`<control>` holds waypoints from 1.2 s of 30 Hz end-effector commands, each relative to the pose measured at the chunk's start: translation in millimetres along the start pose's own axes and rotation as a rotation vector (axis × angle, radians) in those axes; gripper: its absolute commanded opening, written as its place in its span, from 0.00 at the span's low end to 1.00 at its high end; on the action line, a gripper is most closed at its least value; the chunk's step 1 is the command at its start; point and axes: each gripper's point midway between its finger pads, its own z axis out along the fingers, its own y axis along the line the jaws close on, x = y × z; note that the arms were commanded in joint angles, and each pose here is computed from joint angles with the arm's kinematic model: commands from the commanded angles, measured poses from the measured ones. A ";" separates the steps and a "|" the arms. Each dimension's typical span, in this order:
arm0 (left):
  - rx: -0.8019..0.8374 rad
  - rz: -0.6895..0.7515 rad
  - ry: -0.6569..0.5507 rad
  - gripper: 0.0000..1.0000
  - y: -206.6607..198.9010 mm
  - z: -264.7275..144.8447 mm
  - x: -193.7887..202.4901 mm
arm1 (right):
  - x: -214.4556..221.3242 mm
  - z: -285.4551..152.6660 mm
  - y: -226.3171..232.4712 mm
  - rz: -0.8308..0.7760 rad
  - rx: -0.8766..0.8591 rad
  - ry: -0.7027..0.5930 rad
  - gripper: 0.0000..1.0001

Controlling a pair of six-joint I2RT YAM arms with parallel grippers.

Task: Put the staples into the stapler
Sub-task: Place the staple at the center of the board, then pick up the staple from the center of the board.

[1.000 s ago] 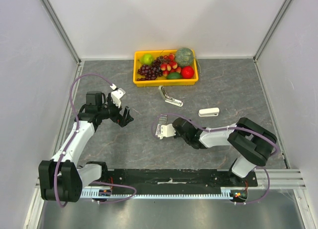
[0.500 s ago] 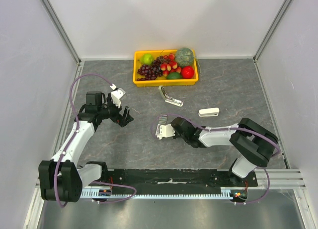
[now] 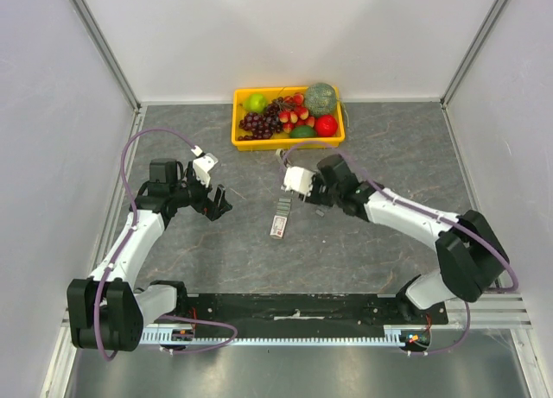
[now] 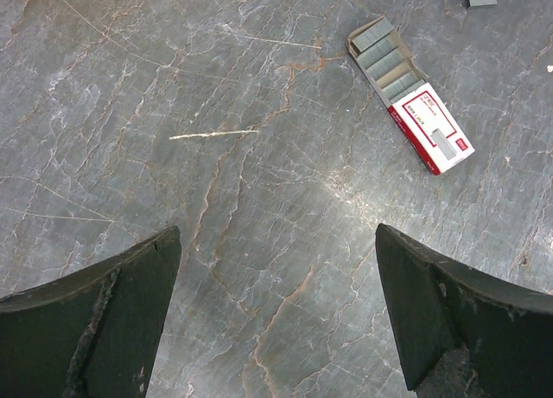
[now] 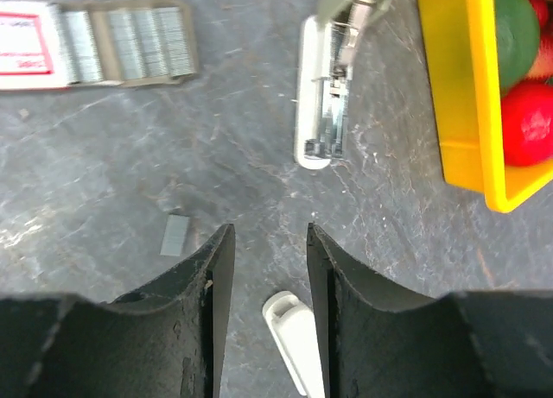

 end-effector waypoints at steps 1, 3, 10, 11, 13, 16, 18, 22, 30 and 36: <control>-0.001 0.007 -0.023 1.00 0.8 -2.4 -7.3 | 9.9 7.8 5.7 0.184 -0.150 0.022 0.46; -0.004 0.011 -0.026 1.00 1.4 -2.8 -8.4 | 17.0 16.6 15.0 0.240 -0.203 0.060 0.46; -0.004 0.014 -0.031 1.00 0.6 -4.3 -9.6 | 25.7 23.0 35.8 0.353 -0.376 0.103 0.47; -0.005 0.017 -0.034 1.00 0.8 -4.5 -10.2 | 25.1 21.7 35.1 0.360 -0.384 0.102 0.47; -0.003 0.018 -0.034 1.00 0.5 -4.5 -10.3 | 30.8 20.9 36.1 0.370 -0.397 0.118 0.47; 0.002 0.017 -0.034 1.00 -0.2 -4.1 -9.7 | 37.9 23.2 38.0 0.367 -0.398 0.138 0.47; 0.005 0.016 -0.035 1.00 -0.6 -3.9 -10.2 | 39.8 24.9 37.0 0.376 -0.404 0.139 0.46; 0.004 0.013 -0.033 1.00 -0.5 -4.0 -9.2 | 43.9 28.7 39.5 0.376 -0.420 0.150 0.45; 0.009 0.014 -0.036 1.00 -1.1 -3.8 -10.2 | 60.1 34.9 40.6 0.366 -0.393 0.206 0.43; 0.009 0.014 -0.039 1.00 -1.3 -4.7 -10.9 | 66.7 34.5 42.2 0.344 -0.390 0.221 0.34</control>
